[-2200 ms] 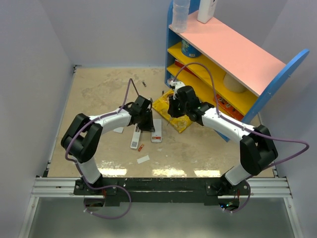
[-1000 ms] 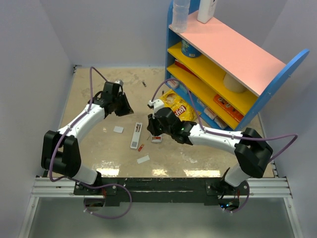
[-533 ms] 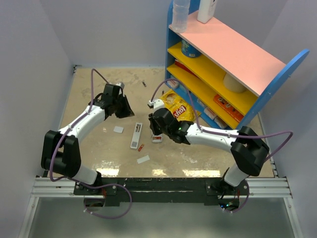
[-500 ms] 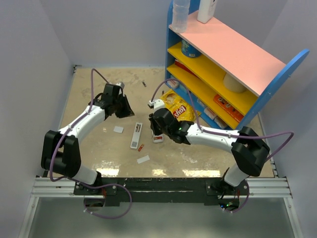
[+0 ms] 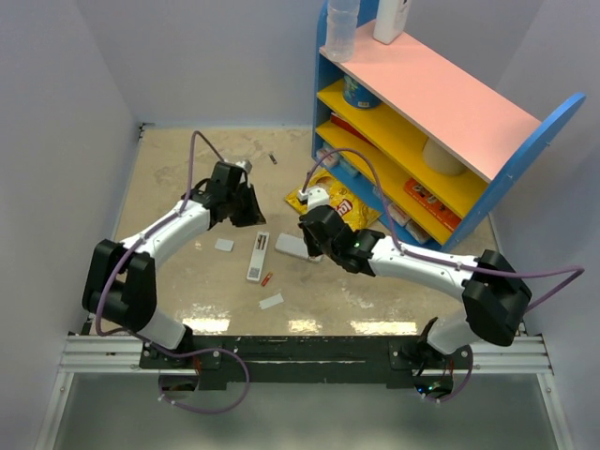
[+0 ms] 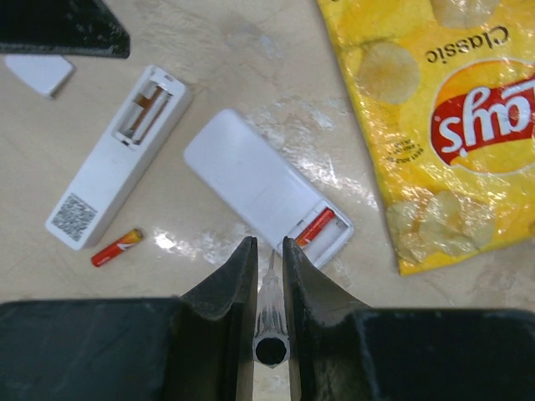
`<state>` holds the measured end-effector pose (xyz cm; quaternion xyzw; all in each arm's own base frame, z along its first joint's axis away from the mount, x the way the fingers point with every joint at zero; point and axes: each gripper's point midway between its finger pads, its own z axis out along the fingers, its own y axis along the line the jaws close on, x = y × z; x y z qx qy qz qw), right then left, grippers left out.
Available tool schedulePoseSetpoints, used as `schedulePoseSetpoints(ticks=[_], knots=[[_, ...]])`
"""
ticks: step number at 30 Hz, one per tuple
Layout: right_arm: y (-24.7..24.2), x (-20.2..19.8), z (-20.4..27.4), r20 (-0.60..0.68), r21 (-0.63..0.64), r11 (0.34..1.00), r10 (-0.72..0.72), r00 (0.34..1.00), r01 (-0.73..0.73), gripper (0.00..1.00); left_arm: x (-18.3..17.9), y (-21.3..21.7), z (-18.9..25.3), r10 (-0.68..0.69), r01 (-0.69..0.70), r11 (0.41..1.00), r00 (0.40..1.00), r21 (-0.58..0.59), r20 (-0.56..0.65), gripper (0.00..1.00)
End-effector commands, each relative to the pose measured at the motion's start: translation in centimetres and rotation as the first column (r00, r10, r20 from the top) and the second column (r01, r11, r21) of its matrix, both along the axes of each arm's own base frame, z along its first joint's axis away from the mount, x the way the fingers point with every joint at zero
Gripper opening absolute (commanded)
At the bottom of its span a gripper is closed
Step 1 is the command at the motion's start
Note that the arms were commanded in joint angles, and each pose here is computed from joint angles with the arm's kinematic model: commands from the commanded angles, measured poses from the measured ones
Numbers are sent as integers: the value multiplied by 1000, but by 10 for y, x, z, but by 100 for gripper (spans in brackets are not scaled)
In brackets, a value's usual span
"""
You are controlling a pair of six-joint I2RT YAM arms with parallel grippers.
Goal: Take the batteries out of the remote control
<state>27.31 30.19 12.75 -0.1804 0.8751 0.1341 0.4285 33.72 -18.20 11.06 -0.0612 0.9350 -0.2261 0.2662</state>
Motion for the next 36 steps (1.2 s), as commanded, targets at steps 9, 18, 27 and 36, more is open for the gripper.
schedulePoseSetpoints(ticks=[9,18,27,36], knots=[[-27,1,35,16,149,989,-11,1000,8,0,-1,-54,-18,-122,122,992,992,-13,-8,15],[-57,31,31,8,261,963,-77,997,72,0,-11,-84,-39,-183,180,982,982,-57,-44,15],[-65,41,19,5,350,934,-85,996,78,0,-14,-84,-57,-179,176,984,981,-40,-80,14],[-66,44,7,2,381,922,-79,997,73,0,-18,-81,-68,-173,170,985,980,-31,-104,14]])
